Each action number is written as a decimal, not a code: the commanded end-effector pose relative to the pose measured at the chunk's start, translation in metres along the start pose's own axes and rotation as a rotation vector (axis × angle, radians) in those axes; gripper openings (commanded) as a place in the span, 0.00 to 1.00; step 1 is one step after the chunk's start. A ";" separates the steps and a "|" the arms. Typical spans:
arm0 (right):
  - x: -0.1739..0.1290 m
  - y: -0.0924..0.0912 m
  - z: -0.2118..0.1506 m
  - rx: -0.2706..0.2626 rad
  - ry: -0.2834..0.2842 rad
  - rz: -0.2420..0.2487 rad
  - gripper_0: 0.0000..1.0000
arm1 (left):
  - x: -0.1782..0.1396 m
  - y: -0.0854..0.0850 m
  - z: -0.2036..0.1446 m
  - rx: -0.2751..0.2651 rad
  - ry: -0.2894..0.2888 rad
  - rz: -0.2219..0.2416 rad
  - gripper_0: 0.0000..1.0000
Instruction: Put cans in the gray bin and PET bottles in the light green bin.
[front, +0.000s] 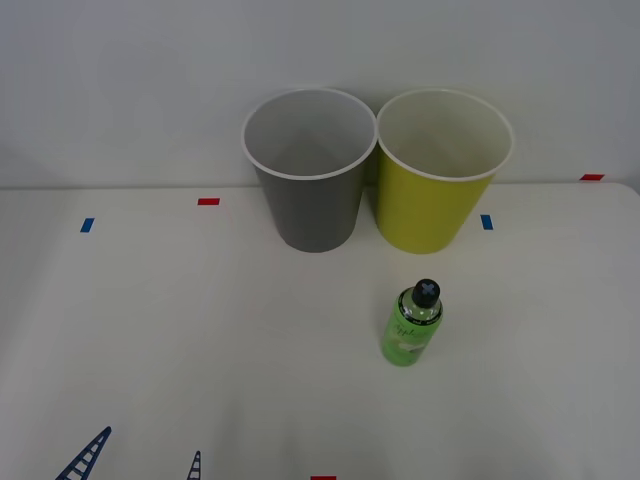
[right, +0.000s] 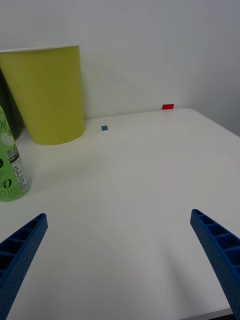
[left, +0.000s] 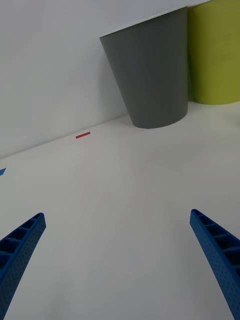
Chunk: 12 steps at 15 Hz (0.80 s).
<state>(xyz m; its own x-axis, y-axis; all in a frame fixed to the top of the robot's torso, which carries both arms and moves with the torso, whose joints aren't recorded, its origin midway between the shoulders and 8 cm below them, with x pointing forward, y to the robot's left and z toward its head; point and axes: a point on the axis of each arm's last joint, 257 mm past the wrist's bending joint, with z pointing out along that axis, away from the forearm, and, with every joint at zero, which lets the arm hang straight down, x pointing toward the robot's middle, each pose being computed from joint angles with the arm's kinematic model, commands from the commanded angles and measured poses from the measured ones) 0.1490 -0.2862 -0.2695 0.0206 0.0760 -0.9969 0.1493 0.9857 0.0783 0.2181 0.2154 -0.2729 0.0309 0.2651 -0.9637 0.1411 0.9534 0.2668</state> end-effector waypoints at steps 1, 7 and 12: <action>0.000 0.000 0.000 0.000 0.000 0.000 1.00 | 0.000 0.000 0.000 0.000 0.000 0.000 1.00; 0.000 0.000 0.000 0.000 0.000 0.000 1.00 | 0.000 0.000 0.000 0.000 0.000 0.000 1.00; 0.000 0.000 0.000 0.000 0.000 0.000 1.00 | 0.000 0.000 0.000 0.000 0.000 0.000 1.00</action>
<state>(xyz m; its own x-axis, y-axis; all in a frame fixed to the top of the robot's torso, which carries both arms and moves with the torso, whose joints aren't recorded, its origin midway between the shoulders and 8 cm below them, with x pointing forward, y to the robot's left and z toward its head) 0.1490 -0.2862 -0.2695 0.0206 0.0760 -0.9969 0.1493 0.9857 0.0782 0.2181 0.2154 -0.2729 0.0309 0.2651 -0.9637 0.1411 0.9534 0.2668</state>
